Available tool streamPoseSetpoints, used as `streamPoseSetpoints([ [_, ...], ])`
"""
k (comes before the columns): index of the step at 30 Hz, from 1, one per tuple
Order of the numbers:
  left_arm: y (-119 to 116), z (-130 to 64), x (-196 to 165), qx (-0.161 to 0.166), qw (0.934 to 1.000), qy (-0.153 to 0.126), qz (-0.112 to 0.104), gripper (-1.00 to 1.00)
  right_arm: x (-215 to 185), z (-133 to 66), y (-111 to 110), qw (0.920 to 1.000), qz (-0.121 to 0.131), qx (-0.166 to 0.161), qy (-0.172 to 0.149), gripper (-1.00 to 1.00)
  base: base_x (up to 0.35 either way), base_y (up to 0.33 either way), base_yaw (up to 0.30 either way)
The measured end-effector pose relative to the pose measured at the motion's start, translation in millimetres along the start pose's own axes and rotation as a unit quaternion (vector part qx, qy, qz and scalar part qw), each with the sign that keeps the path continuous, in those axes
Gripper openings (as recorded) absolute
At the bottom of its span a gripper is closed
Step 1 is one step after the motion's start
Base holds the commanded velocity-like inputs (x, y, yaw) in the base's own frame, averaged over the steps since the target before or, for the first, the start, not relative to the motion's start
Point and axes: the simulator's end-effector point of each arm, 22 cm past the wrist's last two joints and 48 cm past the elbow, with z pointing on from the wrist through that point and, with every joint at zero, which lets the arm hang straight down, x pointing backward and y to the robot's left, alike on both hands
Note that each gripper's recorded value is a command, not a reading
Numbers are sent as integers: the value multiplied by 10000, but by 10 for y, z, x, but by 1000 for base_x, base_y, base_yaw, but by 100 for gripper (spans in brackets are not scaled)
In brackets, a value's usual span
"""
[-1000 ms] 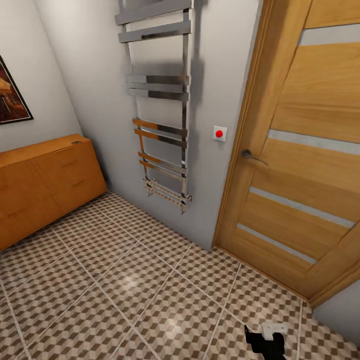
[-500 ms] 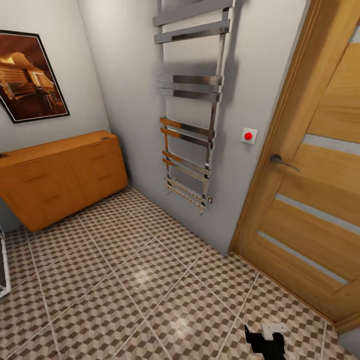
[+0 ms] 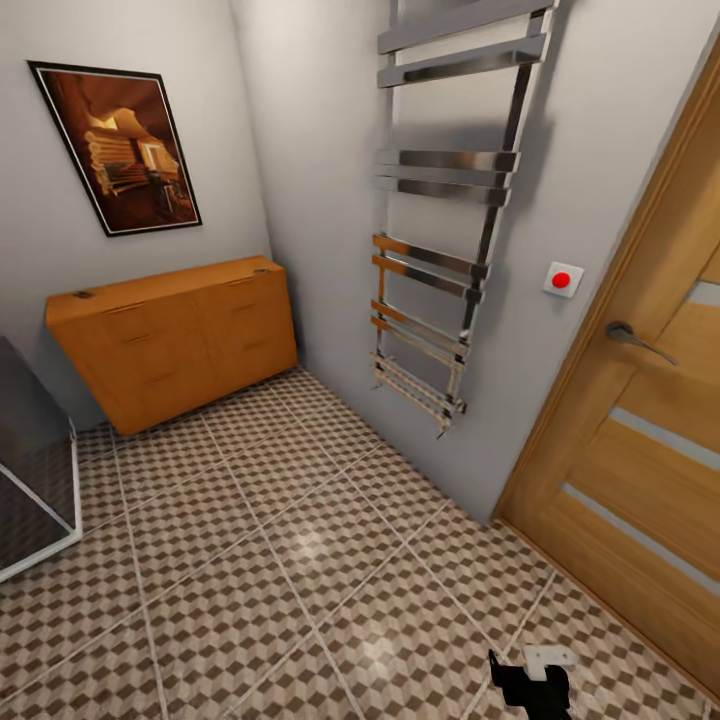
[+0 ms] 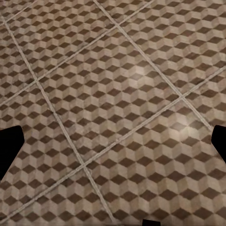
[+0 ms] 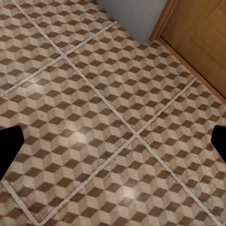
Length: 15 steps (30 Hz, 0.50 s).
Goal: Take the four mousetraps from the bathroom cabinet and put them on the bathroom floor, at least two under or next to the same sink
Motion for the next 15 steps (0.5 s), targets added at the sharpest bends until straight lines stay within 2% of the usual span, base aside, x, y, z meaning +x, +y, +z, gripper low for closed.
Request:
streamPoseSetpoints([
  [15, 0, 0, 0, 0, 10000, 0, 0, 100, 1, 0, 4, 10000, 2, -1, 1, 100, 0, 0, 289],
])
